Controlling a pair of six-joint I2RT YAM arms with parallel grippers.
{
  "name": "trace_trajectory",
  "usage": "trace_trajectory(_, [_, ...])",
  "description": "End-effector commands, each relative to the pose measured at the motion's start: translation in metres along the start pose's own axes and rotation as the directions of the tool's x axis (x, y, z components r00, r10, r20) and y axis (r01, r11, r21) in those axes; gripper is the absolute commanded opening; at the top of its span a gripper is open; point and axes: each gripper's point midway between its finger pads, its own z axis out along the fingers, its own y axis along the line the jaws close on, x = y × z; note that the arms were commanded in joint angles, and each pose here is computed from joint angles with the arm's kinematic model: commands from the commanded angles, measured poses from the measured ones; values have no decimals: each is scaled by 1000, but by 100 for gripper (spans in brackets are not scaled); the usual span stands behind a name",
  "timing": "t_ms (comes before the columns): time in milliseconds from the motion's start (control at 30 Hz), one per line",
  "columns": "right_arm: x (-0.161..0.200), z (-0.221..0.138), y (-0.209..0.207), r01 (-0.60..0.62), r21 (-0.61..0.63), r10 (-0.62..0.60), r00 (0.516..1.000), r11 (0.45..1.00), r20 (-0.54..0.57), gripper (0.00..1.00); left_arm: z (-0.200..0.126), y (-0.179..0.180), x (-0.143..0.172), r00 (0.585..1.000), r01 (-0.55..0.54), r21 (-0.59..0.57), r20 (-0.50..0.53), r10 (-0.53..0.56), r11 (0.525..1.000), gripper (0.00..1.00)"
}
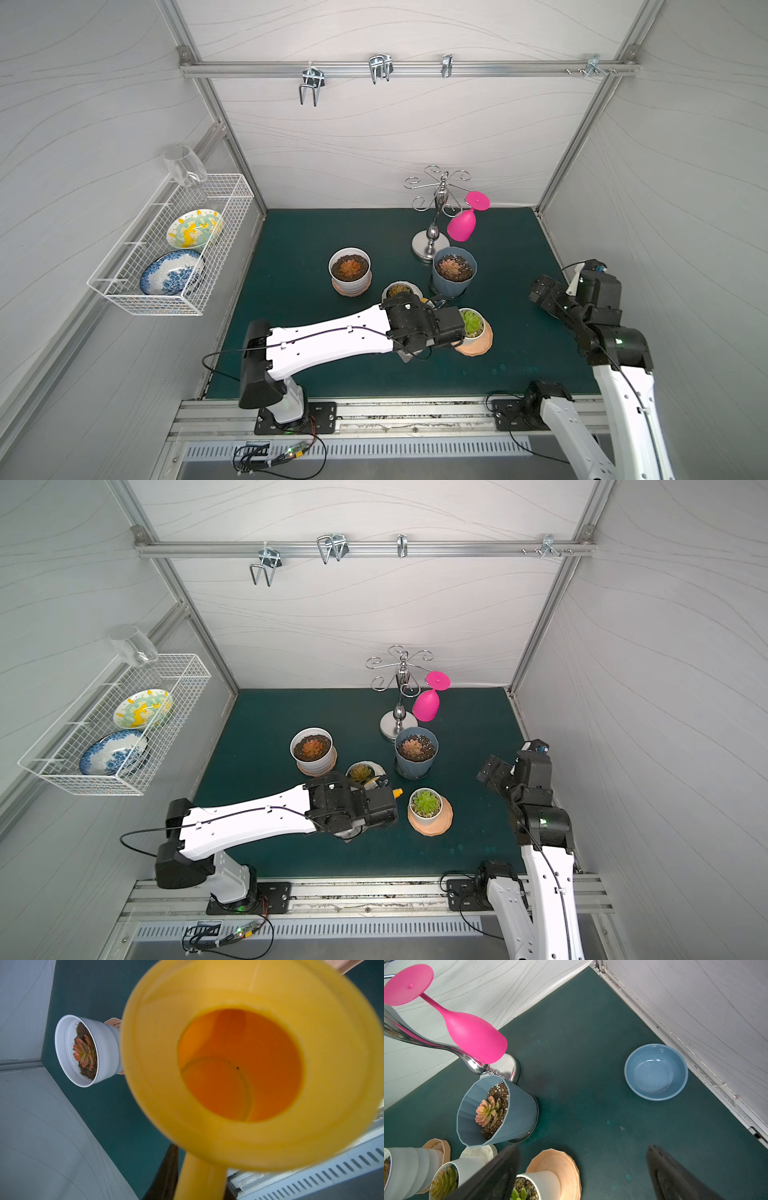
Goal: Water the succulent around the soil edge
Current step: Water the soil of the potted plant with water, then place the watering can at the center of the board.
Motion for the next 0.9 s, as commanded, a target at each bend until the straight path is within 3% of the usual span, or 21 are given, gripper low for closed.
trace_trajectory(0, [-5,-6,1,4,-6,-4,1000,1000,15,99,-1,4,0,991,107,35,80,-109,994,0])
trace_trajectory(233, [-6,-5,3,8,-11,-8,1000,1000,8,99,3,26,25,938,272,64,207,-279,960,0])
trace_trajectory(533, [-7,-5,7,16,-33,-16,1000,999,15,99,27,45,54,767,513,156,358,-532,844,0])
trace_trajectory(867, [-7,-6,7,19,-35,-18,1000,999,20,99,65,67,97,648,697,44,388,-655,716,0])
